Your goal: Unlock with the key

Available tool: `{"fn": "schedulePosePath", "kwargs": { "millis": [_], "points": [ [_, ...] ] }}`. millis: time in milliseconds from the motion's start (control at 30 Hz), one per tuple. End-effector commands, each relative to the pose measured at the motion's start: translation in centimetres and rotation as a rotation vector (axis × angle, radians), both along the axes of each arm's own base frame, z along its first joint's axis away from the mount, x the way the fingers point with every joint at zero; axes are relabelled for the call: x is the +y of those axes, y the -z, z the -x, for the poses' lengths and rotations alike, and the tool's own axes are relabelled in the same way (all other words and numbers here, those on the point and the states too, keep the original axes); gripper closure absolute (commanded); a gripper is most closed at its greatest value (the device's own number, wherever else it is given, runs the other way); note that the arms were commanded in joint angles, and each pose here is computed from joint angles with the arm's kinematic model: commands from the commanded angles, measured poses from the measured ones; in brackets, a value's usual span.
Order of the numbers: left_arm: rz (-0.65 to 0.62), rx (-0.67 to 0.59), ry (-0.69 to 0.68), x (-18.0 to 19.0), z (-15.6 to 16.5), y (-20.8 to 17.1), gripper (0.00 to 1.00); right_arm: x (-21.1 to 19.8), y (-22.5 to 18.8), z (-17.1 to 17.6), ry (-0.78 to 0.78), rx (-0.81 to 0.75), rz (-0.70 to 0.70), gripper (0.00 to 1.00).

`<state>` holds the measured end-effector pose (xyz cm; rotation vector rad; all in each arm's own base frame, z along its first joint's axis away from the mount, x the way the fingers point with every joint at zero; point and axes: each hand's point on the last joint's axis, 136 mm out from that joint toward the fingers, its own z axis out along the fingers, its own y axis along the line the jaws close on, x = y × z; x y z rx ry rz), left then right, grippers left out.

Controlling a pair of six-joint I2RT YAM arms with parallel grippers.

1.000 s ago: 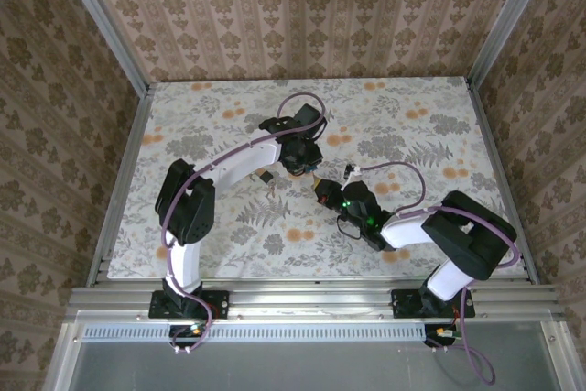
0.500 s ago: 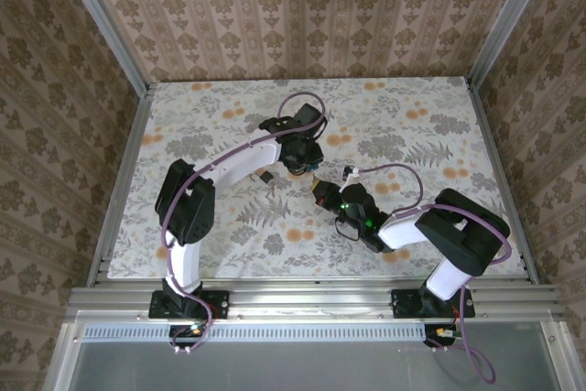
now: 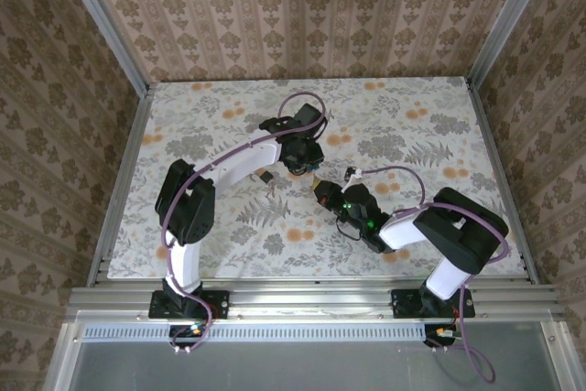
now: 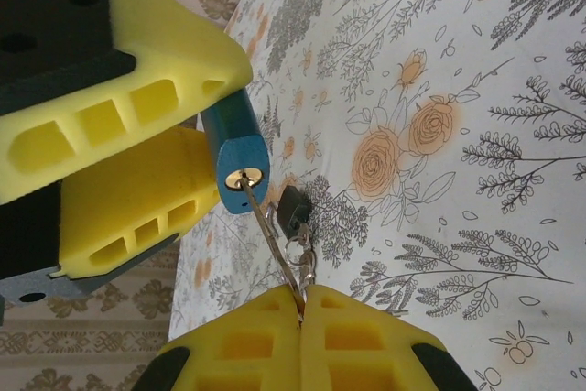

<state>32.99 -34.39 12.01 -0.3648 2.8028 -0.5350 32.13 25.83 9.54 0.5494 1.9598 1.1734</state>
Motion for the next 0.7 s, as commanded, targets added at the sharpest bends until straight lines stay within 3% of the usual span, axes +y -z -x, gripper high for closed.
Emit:
{"fn": "schedulePosePath", "kwargs": {
  "millis": [0,400,667],
  "points": [
    [0.006,0.083,0.083,-0.89,3.14,-0.45,0.81,-1.0,-1.81,-1.39,0.072,-0.057,-0.078,1.0],
    [0.0,0.087,0.091,-0.84,3.17,-0.21,0.81,-1.07,-1.8,-1.25,0.055,-0.054,-0.061,1.0],
    [-0.007,0.087,0.094,-0.68,3.28,-0.1,0.81,-0.85,-2.07,-1.29,0.042,-0.059,-0.143,1.0]
  ]
}}
